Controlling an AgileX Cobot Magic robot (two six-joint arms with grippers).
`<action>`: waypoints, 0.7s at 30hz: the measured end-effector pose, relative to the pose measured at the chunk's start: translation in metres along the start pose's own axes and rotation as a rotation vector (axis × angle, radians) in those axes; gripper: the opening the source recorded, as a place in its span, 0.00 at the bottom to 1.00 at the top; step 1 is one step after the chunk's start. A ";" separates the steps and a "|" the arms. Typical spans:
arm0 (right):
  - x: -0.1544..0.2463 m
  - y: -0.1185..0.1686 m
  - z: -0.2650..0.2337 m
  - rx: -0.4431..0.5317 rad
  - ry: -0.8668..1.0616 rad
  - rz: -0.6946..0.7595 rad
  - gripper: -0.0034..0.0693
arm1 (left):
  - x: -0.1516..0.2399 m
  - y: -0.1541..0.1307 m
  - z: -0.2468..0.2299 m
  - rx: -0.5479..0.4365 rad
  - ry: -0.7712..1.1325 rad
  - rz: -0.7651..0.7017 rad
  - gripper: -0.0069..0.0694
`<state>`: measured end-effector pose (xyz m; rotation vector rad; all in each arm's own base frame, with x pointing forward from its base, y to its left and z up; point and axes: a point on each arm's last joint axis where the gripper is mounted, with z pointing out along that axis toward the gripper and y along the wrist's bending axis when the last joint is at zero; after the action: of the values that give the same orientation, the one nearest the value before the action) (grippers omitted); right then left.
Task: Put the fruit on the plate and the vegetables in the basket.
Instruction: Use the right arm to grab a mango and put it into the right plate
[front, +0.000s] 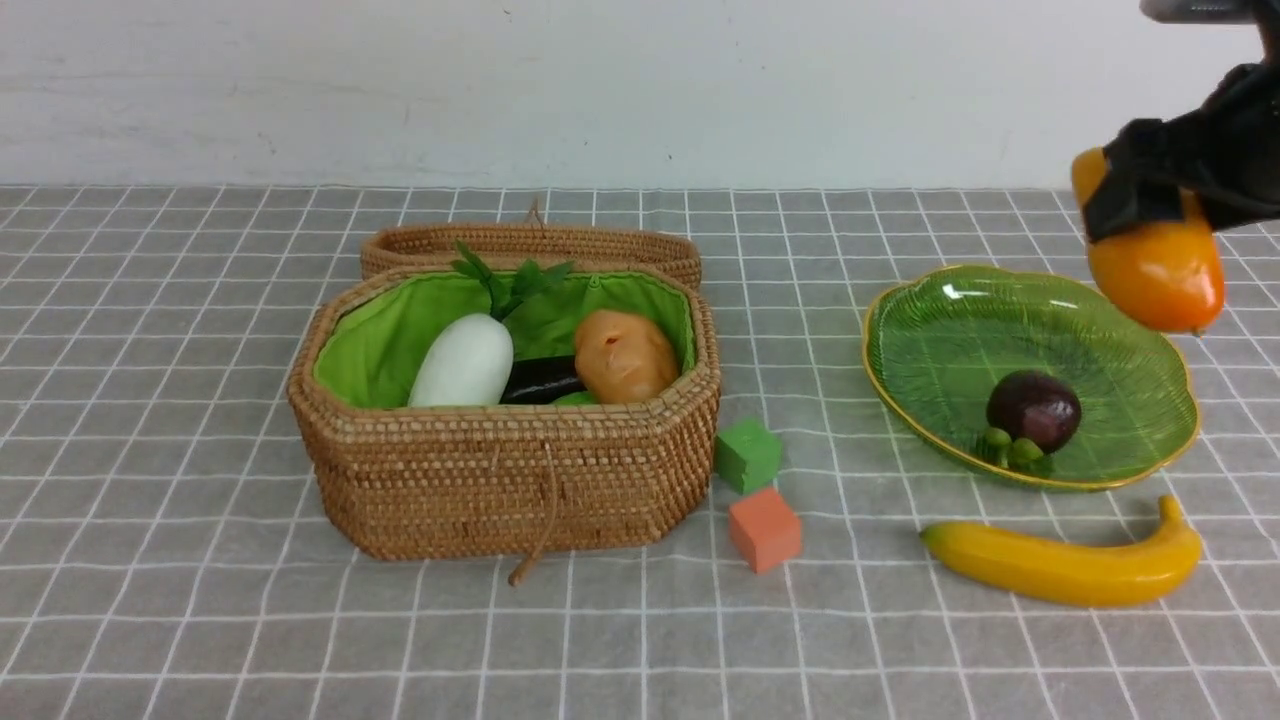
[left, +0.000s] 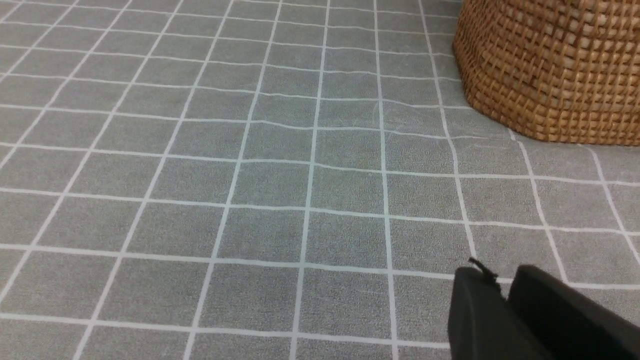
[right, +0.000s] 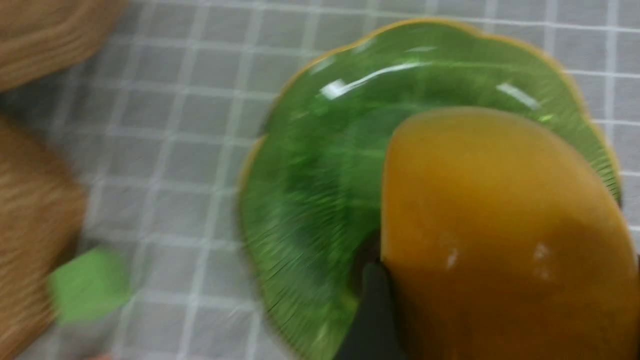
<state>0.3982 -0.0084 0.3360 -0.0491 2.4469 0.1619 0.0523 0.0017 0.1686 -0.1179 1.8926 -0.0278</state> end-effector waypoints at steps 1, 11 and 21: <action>0.000 -0.001 0.003 -0.001 0.004 0.004 0.81 | 0.000 0.000 0.000 0.000 0.000 0.000 0.21; 0.029 -0.047 0.101 0.030 0.157 0.146 0.90 | 0.000 0.000 0.000 0.000 0.000 0.000 0.23; 0.010 -0.020 0.011 0.020 0.043 -0.024 0.91 | 0.000 0.000 0.000 0.000 0.000 0.000 0.25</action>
<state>0.3992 -0.0272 0.3187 -0.0741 2.4890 0.1271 0.0523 0.0017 0.1686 -0.1179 1.8926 -0.0278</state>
